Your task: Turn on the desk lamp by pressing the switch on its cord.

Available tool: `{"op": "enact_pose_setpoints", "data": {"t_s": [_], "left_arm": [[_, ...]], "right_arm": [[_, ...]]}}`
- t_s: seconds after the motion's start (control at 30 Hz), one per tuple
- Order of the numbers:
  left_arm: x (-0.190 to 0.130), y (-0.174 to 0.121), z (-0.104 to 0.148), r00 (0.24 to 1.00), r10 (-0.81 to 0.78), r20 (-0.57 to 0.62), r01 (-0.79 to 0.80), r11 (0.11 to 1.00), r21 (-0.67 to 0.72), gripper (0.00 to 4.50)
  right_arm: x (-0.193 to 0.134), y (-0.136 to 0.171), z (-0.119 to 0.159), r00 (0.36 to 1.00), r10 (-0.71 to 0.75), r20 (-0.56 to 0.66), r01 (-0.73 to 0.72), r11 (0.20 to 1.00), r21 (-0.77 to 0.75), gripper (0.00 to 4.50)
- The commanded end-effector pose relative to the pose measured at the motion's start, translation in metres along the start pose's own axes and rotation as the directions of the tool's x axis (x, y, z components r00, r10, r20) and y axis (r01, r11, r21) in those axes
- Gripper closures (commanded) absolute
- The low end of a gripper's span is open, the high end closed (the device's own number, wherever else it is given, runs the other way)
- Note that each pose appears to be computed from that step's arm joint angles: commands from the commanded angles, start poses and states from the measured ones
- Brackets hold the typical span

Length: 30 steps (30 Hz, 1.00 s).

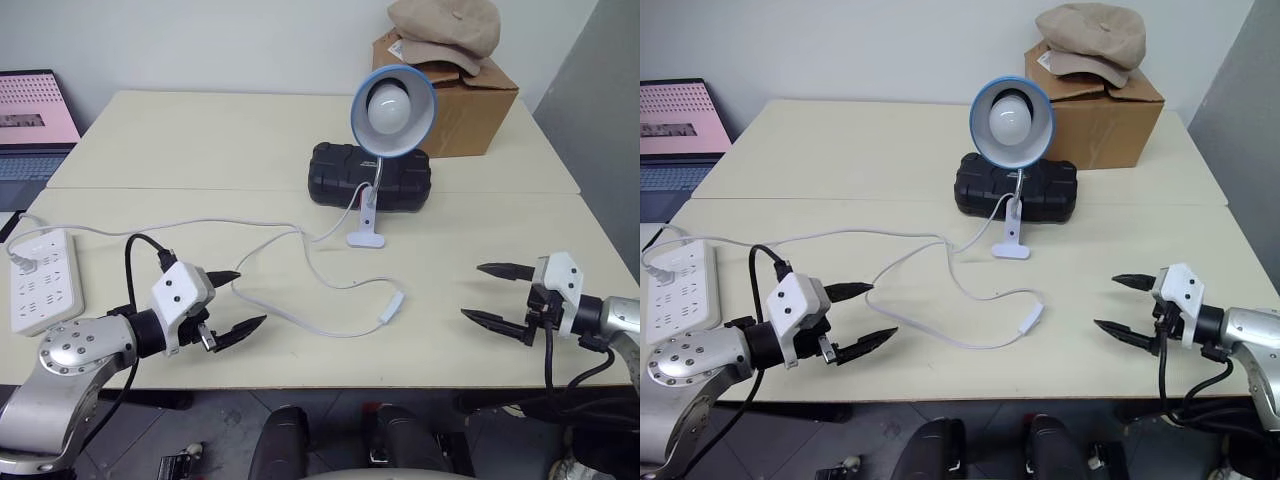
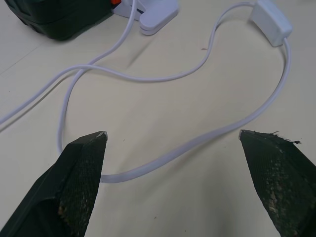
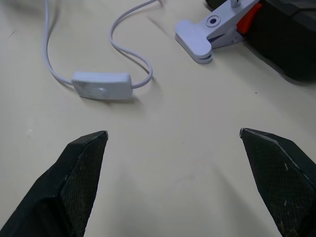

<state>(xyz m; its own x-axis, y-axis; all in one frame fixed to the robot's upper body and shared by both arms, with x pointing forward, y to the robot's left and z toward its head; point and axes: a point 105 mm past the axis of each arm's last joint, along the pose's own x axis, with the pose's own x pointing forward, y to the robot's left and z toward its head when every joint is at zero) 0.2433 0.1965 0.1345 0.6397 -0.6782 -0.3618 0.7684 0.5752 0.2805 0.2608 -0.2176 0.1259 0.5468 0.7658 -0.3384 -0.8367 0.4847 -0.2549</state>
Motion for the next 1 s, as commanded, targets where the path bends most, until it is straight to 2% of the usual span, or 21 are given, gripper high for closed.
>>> {"op": "enact_pose_setpoints", "data": {"t_s": [0.03,0.3,0.53,0.73,0.83,1.0], "left_arm": [[-0.003,0.0,0.013,0.999,-0.003,0.038,0.001,0.999,0.044,0.04],[0.003,0.0,0.019,0.998,0.004,0.055,-0.009,0.996,0.085,0.04],[0.012,-0.012,0.026,0.994,-0.044,0.095,0.041,0.999,0.032,0.04],[0.016,-0.028,0.03,0.993,-0.082,0.083,0.073,0.991,0.109,0.04],[0.016,-0.05,0.029,0.984,-0.163,0.077,0.157,0.984,0.079,0.04],[0.03,-0.062,0.03,0.979,-0.186,0.081,0.181,0.982,0.061,0.04]], "right_arm": [[0.001,0.001,0.014,1.0,0.01,0.029,-0.008,0.999,-0.05,0.0],[0.001,0.002,0.016,1.0,0.01,0.028,-0.009,0.999,-0.053,0.0],[0.0,-0.001,0.018,0.999,0.003,0.035,-0.001,0.999,-0.044,0.0],[-0.005,-0.002,0.015,1.0,0.026,0.006,-0.026,0.999,-0.036,0.0],[-0.005,0.004,0.014,0.999,0.037,-0.003,-0.037,0.999,-0.023,0.0],[-0.006,0.012,0.023,1.0,0.029,0.01,-0.029,1.0,-0.002,0.0]]}}
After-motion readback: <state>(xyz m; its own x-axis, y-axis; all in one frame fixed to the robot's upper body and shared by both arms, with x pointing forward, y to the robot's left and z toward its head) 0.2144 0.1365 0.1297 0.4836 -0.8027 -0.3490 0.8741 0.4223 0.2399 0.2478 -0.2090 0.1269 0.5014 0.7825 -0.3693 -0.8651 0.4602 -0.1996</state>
